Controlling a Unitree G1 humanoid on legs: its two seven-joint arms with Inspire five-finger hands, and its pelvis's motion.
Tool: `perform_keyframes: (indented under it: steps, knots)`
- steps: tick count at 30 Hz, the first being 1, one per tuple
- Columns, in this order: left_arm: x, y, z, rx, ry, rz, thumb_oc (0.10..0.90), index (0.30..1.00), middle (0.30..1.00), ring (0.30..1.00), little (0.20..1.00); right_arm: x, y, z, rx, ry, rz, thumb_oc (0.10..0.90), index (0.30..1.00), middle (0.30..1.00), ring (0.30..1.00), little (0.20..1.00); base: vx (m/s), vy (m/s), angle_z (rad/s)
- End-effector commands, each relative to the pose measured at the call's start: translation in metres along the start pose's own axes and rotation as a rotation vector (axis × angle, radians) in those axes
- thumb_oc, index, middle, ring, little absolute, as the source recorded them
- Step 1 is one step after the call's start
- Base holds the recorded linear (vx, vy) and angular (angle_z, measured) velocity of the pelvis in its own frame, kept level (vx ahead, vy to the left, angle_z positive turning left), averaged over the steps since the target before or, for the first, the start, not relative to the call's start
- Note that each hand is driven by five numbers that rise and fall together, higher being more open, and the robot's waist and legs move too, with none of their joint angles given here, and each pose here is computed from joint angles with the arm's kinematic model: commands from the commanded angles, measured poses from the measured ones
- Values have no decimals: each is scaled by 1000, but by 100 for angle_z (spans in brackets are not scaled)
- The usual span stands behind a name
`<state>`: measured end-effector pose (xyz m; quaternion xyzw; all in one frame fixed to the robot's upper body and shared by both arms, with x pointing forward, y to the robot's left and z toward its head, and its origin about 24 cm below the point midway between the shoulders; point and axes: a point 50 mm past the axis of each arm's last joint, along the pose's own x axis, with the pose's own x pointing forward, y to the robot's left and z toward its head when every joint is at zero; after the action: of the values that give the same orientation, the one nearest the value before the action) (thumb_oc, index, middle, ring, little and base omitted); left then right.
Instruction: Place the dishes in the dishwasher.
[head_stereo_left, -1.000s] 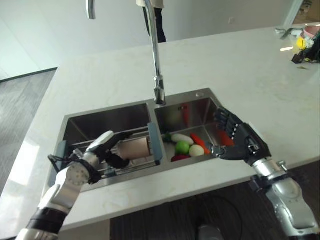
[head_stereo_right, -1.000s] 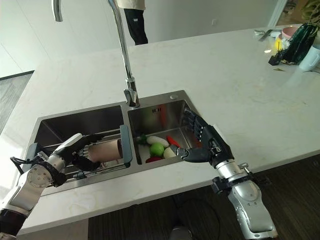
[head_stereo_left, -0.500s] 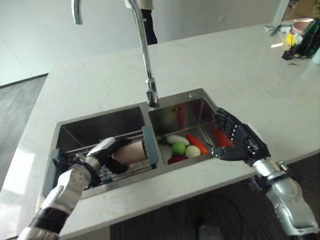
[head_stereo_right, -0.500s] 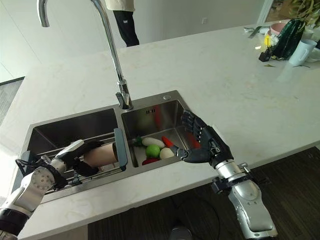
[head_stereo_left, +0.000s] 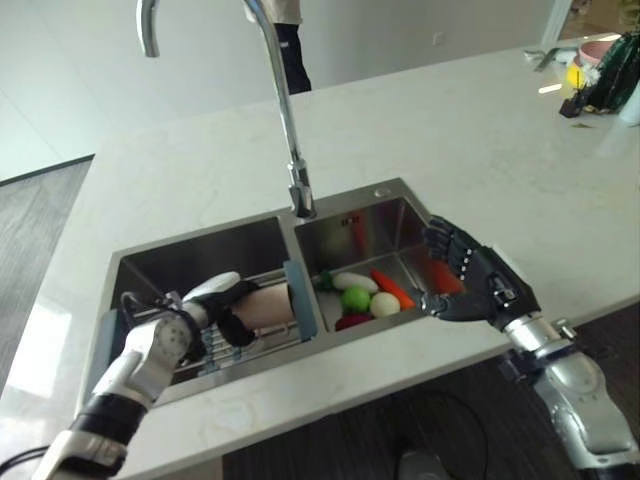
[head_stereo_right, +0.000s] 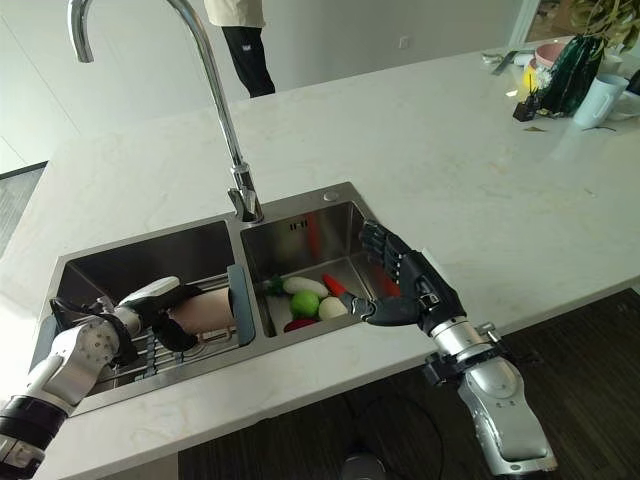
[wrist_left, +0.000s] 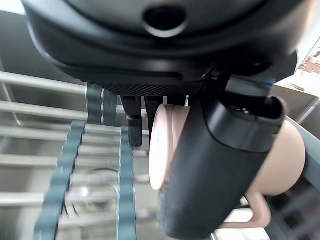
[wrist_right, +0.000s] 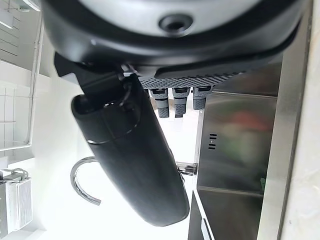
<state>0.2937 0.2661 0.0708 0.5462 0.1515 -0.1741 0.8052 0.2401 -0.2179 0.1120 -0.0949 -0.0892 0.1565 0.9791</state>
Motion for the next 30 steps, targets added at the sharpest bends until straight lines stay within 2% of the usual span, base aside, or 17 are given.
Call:
perform_keyframes:
  steps: [1,5,7,15,19,22,24,26,30]
  knots:
    - [-9,38,17,87,-92,168,400,300,300,300,300,12,-11,56,-91,-289,-9,800,900,900,900,900,0,0,0]
    - [-14,42,14,25,-101,257,400,300,300,300,300,11,-12,55,-90,-288,-19,800,900,900,900,900,0,0,0]
    - [-22,45,9,-51,-115,376,400,300,300,300,300,10,-12,54,-88,-287,-32,800,900,900,900,900,-39,1,5]
    - [-43,49,3,-172,-162,531,400,300,300,300,300,9,-12,52,-89,-282,-65,800,900,900,900,900,-17,7,7]
    - [-65,55,-2,-229,-209,658,400,300,300,300,300,5,-14,52,-92,-285,-99,800,900,900,900,900,-29,31,16]
    - [-84,64,-3,-292,-259,820,400,300,300,300,300,5,-15,53,-95,-293,-123,800,900,900,900,900,-43,58,20]
    - [-104,72,-1,-360,-346,1025,400,300,300,300,300,3,-14,53,-91,-309,-152,800,900,900,900,900,-51,76,31]
    - [-125,66,1,-425,-428,1208,400,300,300,300,300,0,-11,52,-80,-328,-193,800,900,900,900,900,-52,105,31]
    - [-140,65,7,-449,-512,1316,400,300,300,300,300,-3,-12,55,-85,-351,-234,800,900,900,900,900,-20,95,25]
